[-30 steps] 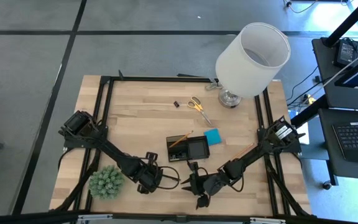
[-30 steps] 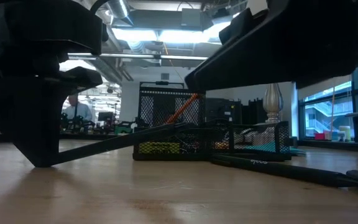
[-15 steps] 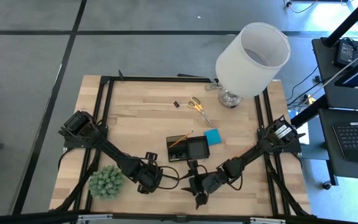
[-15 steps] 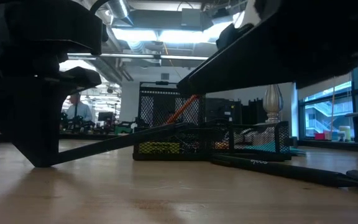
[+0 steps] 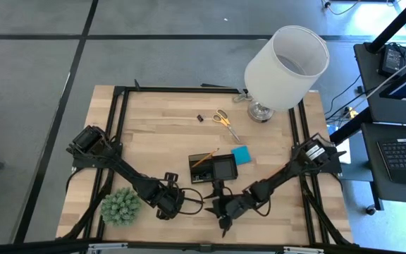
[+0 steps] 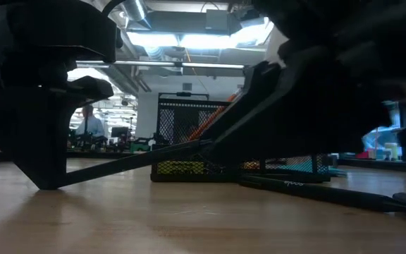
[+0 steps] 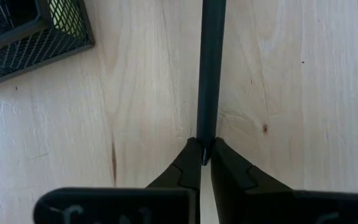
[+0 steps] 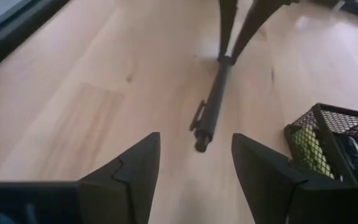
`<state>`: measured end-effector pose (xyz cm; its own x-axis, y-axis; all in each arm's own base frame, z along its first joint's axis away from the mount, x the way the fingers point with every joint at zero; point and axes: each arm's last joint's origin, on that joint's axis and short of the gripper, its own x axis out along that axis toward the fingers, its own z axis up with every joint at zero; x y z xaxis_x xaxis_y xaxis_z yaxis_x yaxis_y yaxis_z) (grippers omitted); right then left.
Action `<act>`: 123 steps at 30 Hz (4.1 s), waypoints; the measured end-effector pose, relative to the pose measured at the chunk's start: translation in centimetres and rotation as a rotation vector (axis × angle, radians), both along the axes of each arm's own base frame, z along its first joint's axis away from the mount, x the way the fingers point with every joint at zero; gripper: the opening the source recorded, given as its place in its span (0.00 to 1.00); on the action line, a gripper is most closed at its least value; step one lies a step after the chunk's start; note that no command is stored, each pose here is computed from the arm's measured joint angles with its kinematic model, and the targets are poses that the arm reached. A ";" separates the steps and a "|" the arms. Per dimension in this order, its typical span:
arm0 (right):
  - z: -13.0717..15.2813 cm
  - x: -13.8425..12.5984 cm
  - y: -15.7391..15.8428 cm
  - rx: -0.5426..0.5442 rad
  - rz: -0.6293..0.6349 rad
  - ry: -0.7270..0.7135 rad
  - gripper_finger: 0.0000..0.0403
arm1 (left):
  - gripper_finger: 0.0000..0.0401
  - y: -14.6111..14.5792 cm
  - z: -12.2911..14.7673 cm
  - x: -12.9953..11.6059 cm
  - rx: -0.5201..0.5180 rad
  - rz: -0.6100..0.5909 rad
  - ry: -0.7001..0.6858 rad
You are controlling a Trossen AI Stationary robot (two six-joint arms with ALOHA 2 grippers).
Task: Pick and place office supplies into organizer
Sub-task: Put the top black pen into the desk organizer
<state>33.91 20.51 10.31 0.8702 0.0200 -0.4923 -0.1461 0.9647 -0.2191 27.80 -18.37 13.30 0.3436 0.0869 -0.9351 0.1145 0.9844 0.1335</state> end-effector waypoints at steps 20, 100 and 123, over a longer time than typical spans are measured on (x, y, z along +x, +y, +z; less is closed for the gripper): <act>-0.7 0.9 -0.6 0.031 -0.027 -0.047 0.35 | 0.03 0.0 0.0 0.0 0.000 0.001 -0.007; 15.7 -4.6 -20.2 0.534 -0.161 0.305 0.12 | 0.19 2.7 6.8 -0.8 0.230 0.344 -0.473; 14.9 -4.5 -19.6 0.079 0.203 0.300 0.12 | 0.19 2.7 6.7 -0.8 0.237 0.335 -0.469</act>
<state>29.44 0.92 25.21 0.6618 0.2253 -0.7150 -0.3823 0.9219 -0.0634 26.97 -15.64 20.04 0.6312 0.4472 -0.6337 -0.3187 0.8944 0.3137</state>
